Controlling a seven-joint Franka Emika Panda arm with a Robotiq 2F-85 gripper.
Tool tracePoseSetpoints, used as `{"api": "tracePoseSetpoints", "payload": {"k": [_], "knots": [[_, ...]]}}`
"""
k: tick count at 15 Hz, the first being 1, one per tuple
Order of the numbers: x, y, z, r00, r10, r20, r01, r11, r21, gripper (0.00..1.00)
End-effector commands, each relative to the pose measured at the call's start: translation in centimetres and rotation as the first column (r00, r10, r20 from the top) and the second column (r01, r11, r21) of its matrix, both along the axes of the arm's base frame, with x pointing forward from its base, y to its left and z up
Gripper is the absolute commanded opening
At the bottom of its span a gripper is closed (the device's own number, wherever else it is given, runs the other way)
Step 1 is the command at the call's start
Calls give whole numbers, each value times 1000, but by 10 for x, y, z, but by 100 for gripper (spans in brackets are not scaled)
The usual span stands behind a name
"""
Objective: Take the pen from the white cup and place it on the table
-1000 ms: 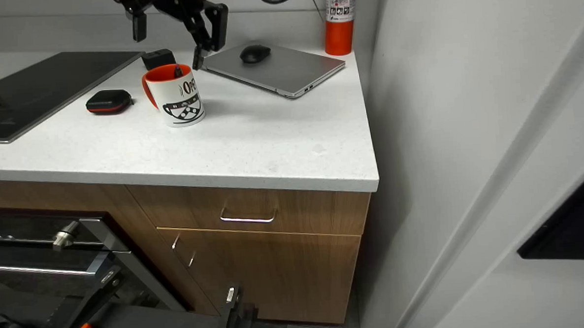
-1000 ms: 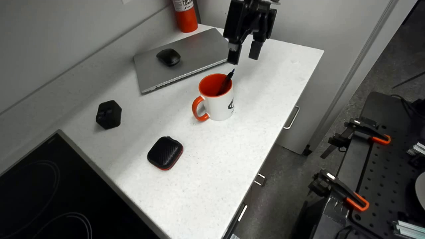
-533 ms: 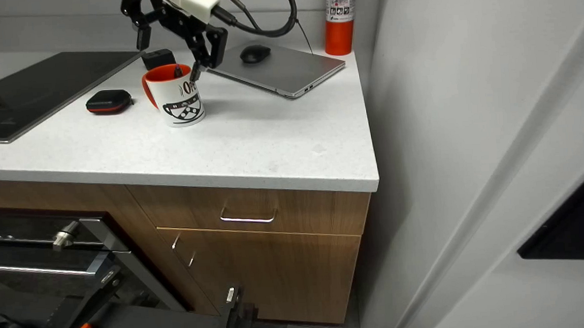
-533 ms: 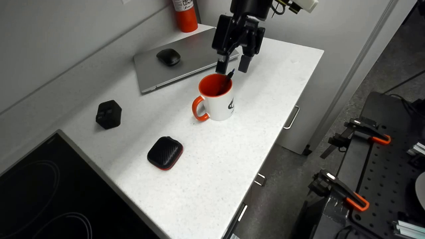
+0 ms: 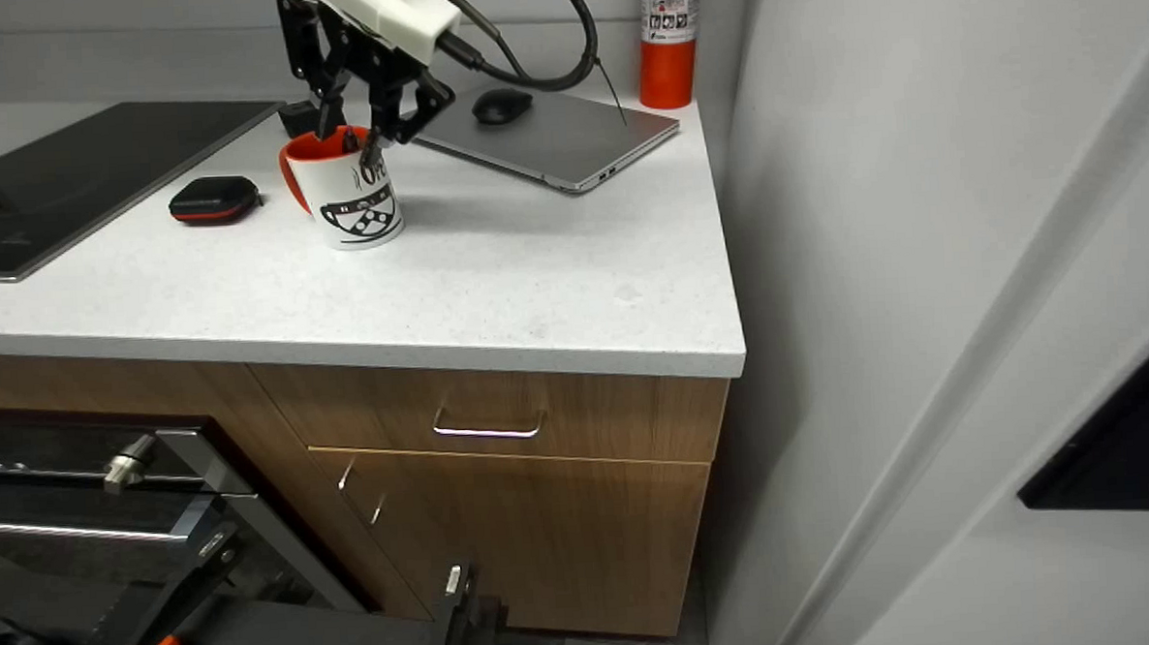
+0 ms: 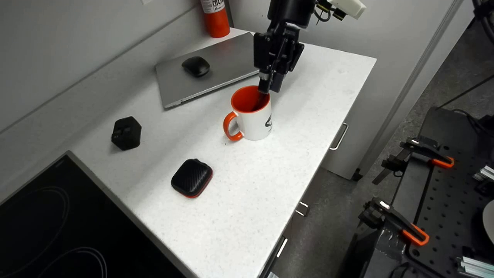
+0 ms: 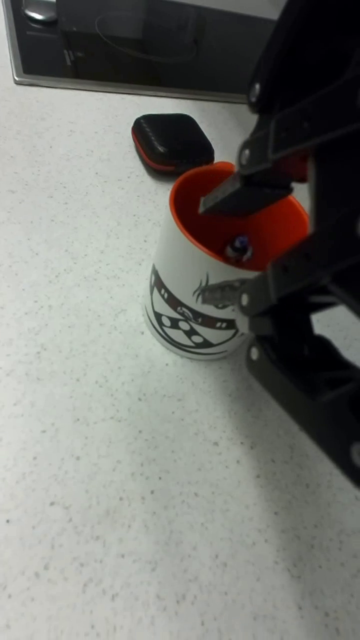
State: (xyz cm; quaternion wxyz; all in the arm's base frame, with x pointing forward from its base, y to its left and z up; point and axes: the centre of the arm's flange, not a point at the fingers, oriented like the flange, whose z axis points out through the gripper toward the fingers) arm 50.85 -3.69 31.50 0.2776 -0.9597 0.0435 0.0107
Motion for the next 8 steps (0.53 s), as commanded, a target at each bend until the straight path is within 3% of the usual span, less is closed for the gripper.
{"api": "tracePoseSetpoints", "payload": {"k": [1,3,8], "knots": [[7,-3,6,1000,-7,-14,8,999,49,10],[6,0,7,1000,4,-24,-2,998,62,0],[-7,14,44,999,45,24,-46,998,44,3]]}}
